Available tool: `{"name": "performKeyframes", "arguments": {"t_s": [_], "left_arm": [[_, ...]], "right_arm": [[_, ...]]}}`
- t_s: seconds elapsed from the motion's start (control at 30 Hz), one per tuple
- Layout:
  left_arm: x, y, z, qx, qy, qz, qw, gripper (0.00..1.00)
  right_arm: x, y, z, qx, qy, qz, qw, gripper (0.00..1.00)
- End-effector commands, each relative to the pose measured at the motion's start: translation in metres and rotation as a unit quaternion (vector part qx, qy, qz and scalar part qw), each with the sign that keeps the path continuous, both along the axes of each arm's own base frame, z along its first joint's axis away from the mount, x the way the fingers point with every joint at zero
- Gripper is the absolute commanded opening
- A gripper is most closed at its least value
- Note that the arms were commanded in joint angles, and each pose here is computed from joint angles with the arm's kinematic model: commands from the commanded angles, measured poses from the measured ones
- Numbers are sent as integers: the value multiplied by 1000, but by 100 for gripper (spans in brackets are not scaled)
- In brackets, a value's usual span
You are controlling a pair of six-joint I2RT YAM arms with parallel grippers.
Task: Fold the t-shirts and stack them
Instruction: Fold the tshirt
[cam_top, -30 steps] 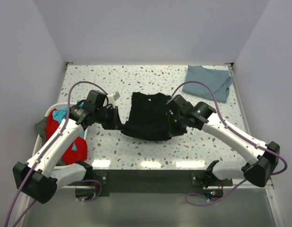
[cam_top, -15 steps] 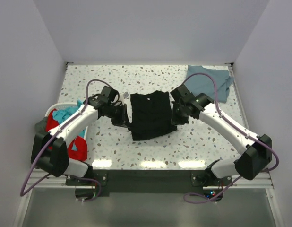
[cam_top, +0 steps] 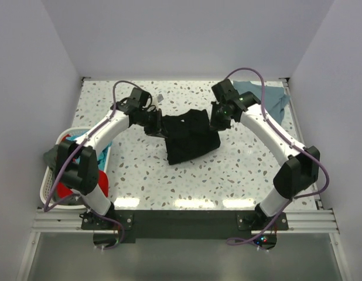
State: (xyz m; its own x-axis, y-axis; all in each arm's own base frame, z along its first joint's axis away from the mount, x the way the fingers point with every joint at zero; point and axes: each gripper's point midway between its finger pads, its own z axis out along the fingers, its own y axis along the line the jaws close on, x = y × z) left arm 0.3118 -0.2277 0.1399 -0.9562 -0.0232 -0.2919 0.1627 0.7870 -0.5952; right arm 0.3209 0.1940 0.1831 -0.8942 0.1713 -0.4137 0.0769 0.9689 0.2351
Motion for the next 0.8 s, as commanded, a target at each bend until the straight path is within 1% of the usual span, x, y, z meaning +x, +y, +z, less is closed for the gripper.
{"name": "performKeyframes", "arguments": {"t_s": [0.0, 0.1, 0.17, 0.2, 0.27, 0.3, 0.37, 0.4, 0.47, 0.6, 0.77], "left_arm": [[24, -7, 13, -25, -20, -6, 999, 0], [40, -5, 16, -28, -25, 5, 999, 0], [49, -4, 17, -32, -29, 14, 999, 0], [56, -3, 14, -34, -26, 19, 999, 0], [64, -3, 15, -44, -24, 26, 998, 0], [68, -1, 10, -44, -19, 31, 998, 0], [76, 0, 9, -49, -19, 40, 998, 0], [80, 3, 5, -50, -15, 47, 998, 0], [90, 3, 8, -59, -21, 59, 996, 0], [109, 9, 1, -67, -22, 83, 994, 0], [123, 9, -7, -76, -14, 101, 992, 0]], "right_arm": [[18, -2, 20, 7, -18, 14, 1000, 0], [34, -4, 26, 10, -25, 14, 1000, 0], [44, -3, 20, 8, -18, 16, 1000, 0], [52, -2, 26, 10, -26, 18, 999, 0], [65, -6, 20, 7, -22, 13, 1000, 0], [75, -8, 26, 9, -33, 11, 999, 0], [86, -9, 17, 4, -26, 8, 1000, 0], [94, -8, 24, 15, -34, 11, 999, 0], [105, -7, 15, 17, -26, 10, 999, 0], [127, -3, 12, 32, -32, 11, 999, 0], [143, 3, -5, 41, -24, 18, 999, 0]]}}
